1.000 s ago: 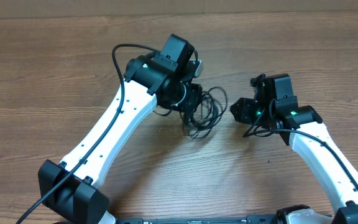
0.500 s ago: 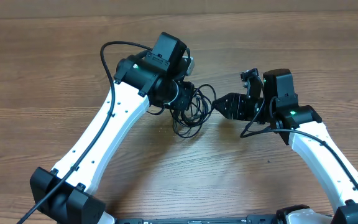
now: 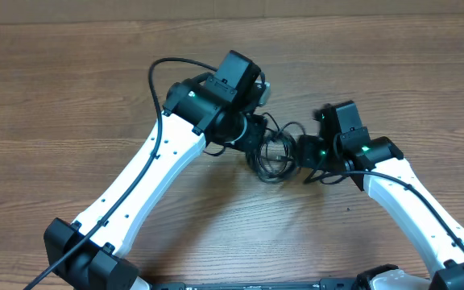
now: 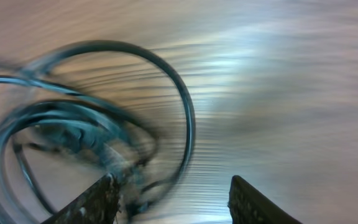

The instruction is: Untangle cables

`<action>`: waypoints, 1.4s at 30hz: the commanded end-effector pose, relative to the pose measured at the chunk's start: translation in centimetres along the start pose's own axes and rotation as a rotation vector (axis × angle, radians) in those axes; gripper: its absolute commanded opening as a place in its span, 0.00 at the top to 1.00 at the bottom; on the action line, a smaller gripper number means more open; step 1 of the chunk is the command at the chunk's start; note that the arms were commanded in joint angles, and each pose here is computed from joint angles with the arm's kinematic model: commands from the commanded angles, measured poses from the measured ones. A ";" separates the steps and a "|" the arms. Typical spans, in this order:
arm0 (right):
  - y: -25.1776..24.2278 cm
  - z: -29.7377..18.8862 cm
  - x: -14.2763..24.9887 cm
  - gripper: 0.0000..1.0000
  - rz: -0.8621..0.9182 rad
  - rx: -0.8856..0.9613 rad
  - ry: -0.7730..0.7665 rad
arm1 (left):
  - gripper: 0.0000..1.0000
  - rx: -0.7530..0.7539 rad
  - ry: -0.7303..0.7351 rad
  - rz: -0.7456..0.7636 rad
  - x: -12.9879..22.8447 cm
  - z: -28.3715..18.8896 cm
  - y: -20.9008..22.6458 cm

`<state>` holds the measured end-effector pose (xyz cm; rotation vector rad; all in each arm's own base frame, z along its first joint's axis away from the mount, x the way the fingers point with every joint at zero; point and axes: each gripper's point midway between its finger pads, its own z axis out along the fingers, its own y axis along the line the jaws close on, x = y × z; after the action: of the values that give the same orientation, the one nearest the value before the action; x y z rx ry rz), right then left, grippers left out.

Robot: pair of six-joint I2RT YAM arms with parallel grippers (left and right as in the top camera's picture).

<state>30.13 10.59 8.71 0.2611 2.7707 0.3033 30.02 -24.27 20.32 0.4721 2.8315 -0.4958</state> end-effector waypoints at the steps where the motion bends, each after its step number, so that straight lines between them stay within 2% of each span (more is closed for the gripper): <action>1: -6.4 -1.1 -2.5 0.41 0.148 0.348 -0.173 | 0.96 -0.370 -0.105 -0.133 -1.0 -3.2 7.5; 4: -7.1 -1.4 -2.5 0.37 0.144 0.386 -0.181 | 0.96 -0.497 -0.092 -0.207 0.0 -4.4 10.6; 8: -6.9 -1.3 -2.5 0.36 0.145 0.378 -0.178 | 0.96 -0.455 -0.079 -0.245 0.0 -4.3 11.1; 10: -5.9 -0.9 -2.3 0.30 0.146 0.321 -0.158 | 0.96 -0.397 -0.080 -0.217 -0.4 -4.0 10.3; 12: -2.8 -0.1 -1.8 0.22 0.076 0.147 -0.088 | 0.96 -0.300 -0.090 -0.144 -1.3 -3.7 8.6; 16: 6.3 -1.1 0.2 0.21 -0.223 -0.371 0.035 | 0.96 -0.087 -0.169 -0.024 -3.8 -4.8 4.2; 17: 7.7 -1.7 0.5 0.21 -0.261 -0.454 0.041 | 0.96 -0.036 -0.194 0.001 -4.5 -5.4 3.1; 22: 9.8 -2.5 0.0 0.18 -0.339 -0.551 -0.006 | 0.96 0.234 -0.317 0.129 -6.7 -10.7 -2.9; 31: 12.6 -4.3 -4.4 0.14 -0.431 -0.635 -0.238 | 0.96 0.526 -0.418 0.266 -6.6 -18.1 -9.1; 33: 13.0 -4.7 -5.0 0.18 -0.442 -0.646 -0.273 | 0.96 0.520 -0.418 0.274 -6.5 -18.2 -9.1; 35: 13.2 -4.9 -5.4 0.27 -0.444 -0.650 -0.292 | 0.96 0.506 -0.412 0.276 -6.4 -18.0 -8.8; 38: 11.9 -4.0 -6.0 0.62 -0.371 -0.564 -0.295 | 0.96 0.430 -0.398 0.239 -6.4 -17.2 -7.5; 39: 10.6 -3.3 -6.3 0.70 -0.304 -0.492 -0.287 | 0.96 0.402 -0.392 0.227 -6.3 -16.9 -7.0; 42: 5.3 -1.2 -6.5 0.73 -0.061 -0.215 -0.265 | 0.96 0.322 -0.373 0.193 -6.1 -16.2 -5.6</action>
<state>34.99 19.02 15.10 -0.2385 2.3800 0.8047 31.08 -26.05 37.66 0.6312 2.3533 -1.0023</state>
